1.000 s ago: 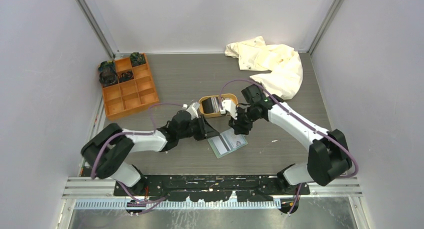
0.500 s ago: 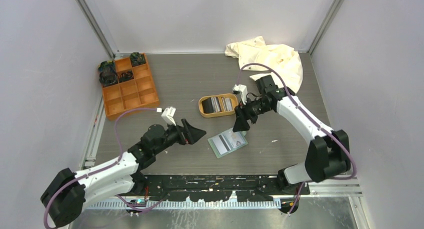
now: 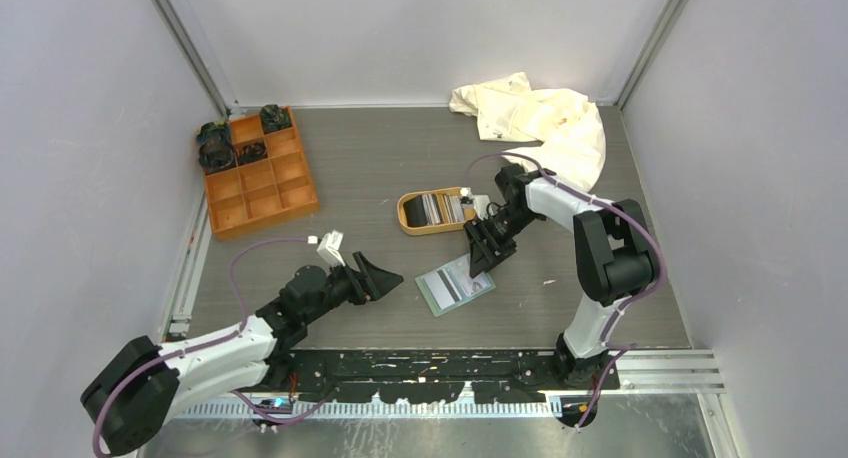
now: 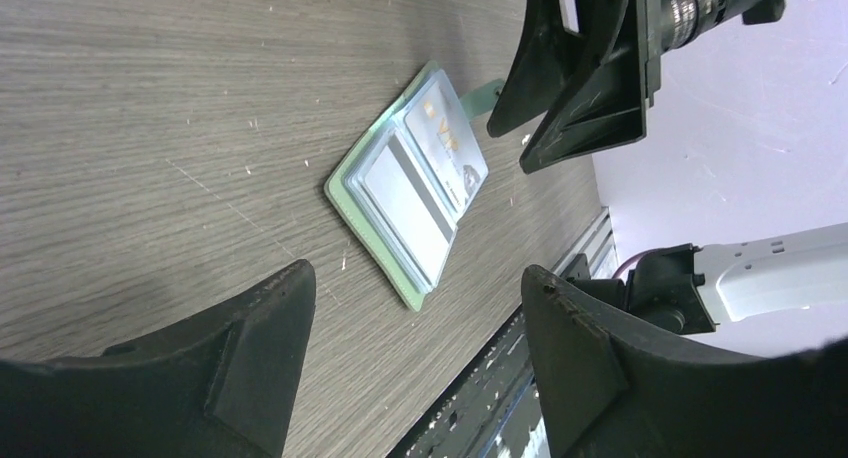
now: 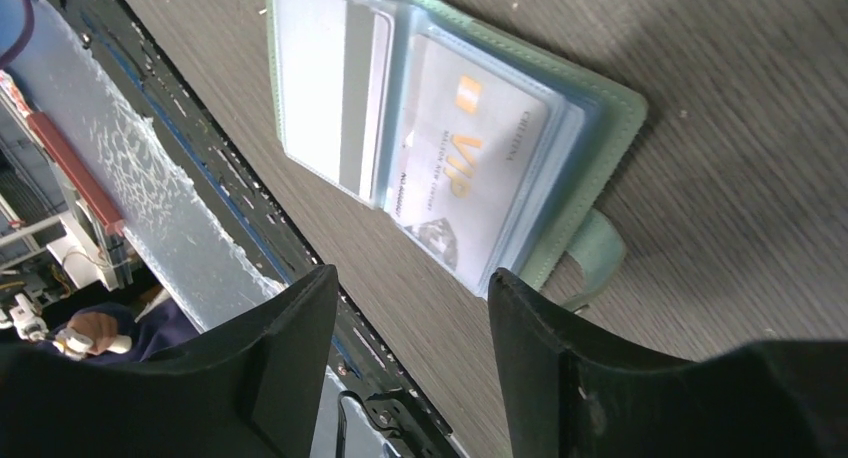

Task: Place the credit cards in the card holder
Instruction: Insert the credit card into the card holder.

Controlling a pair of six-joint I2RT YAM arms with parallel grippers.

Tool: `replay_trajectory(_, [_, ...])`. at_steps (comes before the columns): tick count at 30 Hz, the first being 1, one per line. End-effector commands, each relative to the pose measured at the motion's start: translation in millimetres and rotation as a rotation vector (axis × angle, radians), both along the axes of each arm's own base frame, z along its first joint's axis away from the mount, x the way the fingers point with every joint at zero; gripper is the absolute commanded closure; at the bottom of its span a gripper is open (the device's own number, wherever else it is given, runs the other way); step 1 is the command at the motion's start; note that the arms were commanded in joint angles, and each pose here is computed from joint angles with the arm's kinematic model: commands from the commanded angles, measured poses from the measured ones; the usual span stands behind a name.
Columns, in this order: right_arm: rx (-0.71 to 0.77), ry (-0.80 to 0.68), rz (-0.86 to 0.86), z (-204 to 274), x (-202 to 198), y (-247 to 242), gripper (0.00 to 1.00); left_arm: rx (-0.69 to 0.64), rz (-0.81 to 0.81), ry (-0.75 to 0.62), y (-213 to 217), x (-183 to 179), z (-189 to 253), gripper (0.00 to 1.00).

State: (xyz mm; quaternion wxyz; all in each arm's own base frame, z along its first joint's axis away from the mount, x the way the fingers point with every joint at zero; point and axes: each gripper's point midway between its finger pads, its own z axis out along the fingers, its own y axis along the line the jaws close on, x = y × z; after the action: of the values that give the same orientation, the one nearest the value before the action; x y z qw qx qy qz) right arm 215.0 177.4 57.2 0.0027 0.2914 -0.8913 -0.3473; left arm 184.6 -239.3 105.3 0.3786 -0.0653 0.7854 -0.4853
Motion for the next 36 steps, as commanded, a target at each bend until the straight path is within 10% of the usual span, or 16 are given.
replay_trajectory(1, [-0.038,-0.011,-0.035,3,14,-1,0.39,-0.087,-0.047,-0.02,-17,2,23,0.27])
replay_trajectory(36, [0.094,0.185,-0.02,9,0,23,0.57,0.248,-0.132,0.112,-66,-7,-37,0.51])
